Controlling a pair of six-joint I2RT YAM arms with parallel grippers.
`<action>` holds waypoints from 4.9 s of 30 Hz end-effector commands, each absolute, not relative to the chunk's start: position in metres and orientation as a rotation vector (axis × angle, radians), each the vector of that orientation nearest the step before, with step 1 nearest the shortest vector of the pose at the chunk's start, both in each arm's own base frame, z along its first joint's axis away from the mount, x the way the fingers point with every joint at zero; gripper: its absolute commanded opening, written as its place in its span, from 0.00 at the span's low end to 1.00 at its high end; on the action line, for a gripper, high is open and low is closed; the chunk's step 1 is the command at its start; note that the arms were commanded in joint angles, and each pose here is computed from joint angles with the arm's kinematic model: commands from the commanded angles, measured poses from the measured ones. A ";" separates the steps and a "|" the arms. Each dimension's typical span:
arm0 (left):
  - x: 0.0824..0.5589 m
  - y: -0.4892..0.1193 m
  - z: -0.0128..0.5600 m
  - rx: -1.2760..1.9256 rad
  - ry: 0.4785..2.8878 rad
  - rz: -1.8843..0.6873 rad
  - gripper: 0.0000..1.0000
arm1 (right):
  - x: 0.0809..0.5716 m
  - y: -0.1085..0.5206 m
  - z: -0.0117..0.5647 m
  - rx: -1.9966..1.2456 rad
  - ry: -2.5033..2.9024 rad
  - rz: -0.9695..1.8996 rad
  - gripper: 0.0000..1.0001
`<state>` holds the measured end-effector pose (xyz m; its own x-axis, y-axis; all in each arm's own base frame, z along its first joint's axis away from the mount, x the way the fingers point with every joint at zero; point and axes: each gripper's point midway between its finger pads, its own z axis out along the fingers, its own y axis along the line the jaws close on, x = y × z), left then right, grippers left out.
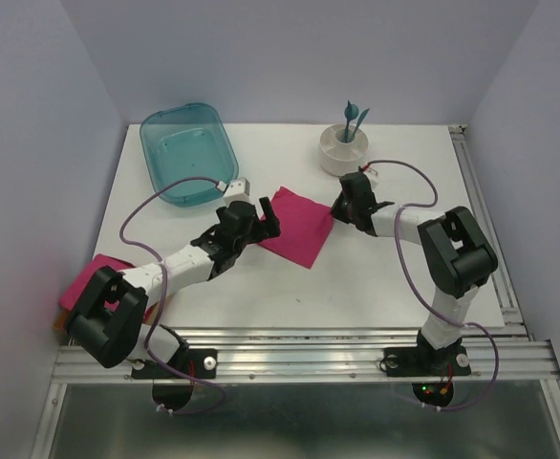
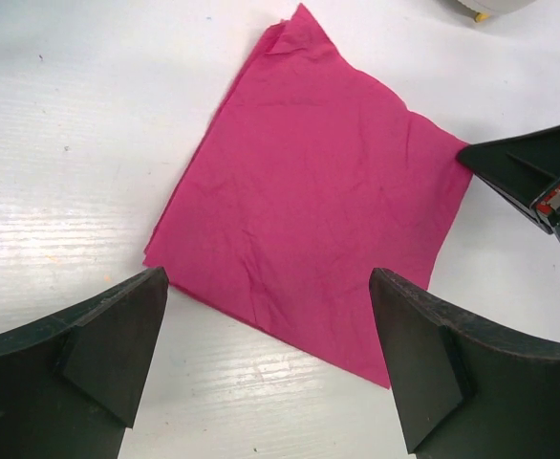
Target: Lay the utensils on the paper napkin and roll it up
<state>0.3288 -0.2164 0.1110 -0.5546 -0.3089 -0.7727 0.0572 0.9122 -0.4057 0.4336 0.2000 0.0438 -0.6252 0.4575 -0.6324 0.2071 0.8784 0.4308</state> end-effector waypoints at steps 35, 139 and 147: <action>0.369 -0.193 0.211 -0.158 1.772 -0.321 0.99 | 0.529 0.136 0.263 0.366 1.835 0.282 0.57; 0.359 -0.255 0.196 0.143 1.773 -0.536 0.98 | 0.473 0.204 0.257 0.004 2.213 0.839 0.01; 0.359 -0.253 0.196 0.135 1.772 -0.527 0.98 | 0.449 0.246 0.193 -0.080 2.455 0.859 0.01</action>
<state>0.3555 -0.2465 0.1698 -0.3275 -0.1577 -0.9316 0.3374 0.9014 -0.2713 0.4644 0.2264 0.2001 -0.8035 0.1868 -0.5653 -0.2007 0.8090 0.5526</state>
